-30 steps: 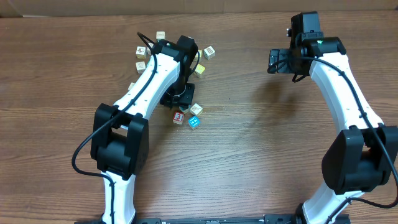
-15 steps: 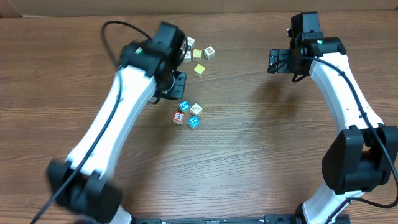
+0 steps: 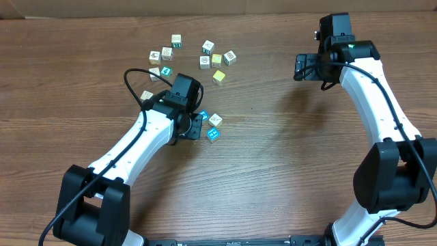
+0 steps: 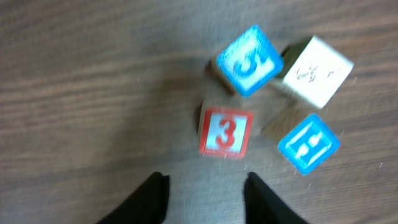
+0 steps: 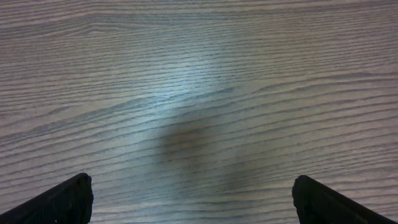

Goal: Form a circle

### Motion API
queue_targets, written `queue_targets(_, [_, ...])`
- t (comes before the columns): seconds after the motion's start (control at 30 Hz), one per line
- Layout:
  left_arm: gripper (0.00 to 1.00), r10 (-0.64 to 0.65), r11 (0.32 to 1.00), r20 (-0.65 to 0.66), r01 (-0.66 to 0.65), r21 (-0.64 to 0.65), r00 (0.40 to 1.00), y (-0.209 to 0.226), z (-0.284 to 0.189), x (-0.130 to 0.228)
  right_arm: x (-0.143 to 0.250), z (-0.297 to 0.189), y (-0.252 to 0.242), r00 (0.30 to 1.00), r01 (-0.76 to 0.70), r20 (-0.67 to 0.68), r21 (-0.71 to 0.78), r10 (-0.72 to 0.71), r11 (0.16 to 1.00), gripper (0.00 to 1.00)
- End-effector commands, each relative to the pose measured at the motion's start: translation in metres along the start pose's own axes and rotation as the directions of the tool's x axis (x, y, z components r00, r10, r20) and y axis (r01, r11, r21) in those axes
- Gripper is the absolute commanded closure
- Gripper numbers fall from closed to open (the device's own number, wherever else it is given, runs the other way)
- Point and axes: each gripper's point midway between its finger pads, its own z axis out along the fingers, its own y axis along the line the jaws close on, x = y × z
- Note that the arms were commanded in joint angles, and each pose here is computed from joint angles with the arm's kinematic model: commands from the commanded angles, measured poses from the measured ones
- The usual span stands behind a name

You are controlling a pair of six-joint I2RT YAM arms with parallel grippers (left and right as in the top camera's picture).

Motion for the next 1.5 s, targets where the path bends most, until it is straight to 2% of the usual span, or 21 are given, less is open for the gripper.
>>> queue_targets(0.0, [0.55, -0.002, 1.000, 0.013, 0.002, 0.016, 1.000, -0.004, 0.004, -0.005, -0.006, -0.008, 0.001, 1.000, -0.005, 0.028, -0.006, 0.005, 1.000, 0.00])
queue_targets(0.1, [0.51, 0.000, 0.999, 0.001, 0.000, 0.046, 1.000, -0.010, 0.015, -0.006, -0.006, -0.008, 0.001, 1.000, -0.005, 0.027, -0.006, 0.005, 1.000, 0.00])
queue_targets(0.33, [0.52, 0.013, 0.999, -0.075, -0.010, 0.032, 0.997, -0.009, 0.040, 0.007, -0.006, -0.008, 0.001, 1.000, -0.005, 0.027, -0.006, 0.005, 1.000, 0.00])
queue_targets(0.47, [0.51, 0.012, 0.999, -0.048, -0.010, 0.039, 0.999, -0.010, 0.041, 0.001, -0.006, -0.008, 0.001, 1.000, -0.005, 0.027, -0.006, 0.005, 1.000, 0.00])
queue_targets(0.9, [0.64, 0.012, 0.999, -0.042, -0.010, 0.041, 0.999, -0.011, 0.041, -0.001, -0.006, -0.008, 0.001, 1.000, -0.005, 0.028, -0.006, 0.005, 1.000, 0.00])
queue_targets(1.13, [0.77, 0.013, 0.999, -0.050, -0.011, 0.038, 0.999, -0.010, 0.041, 0.001, -0.006, -0.008, 0.001, 1.000, -0.005, 0.027, -0.006, 0.005, 1.000, 0.00])
queue_targets(1.47, [0.78, 0.294, 0.955, -0.028, -0.293, 0.051, 0.955, -0.011, 0.041, -0.001, -0.006, -0.008, 0.001, 1.000, -0.005, 0.028, -0.006, 0.005, 1.000, 0.00])
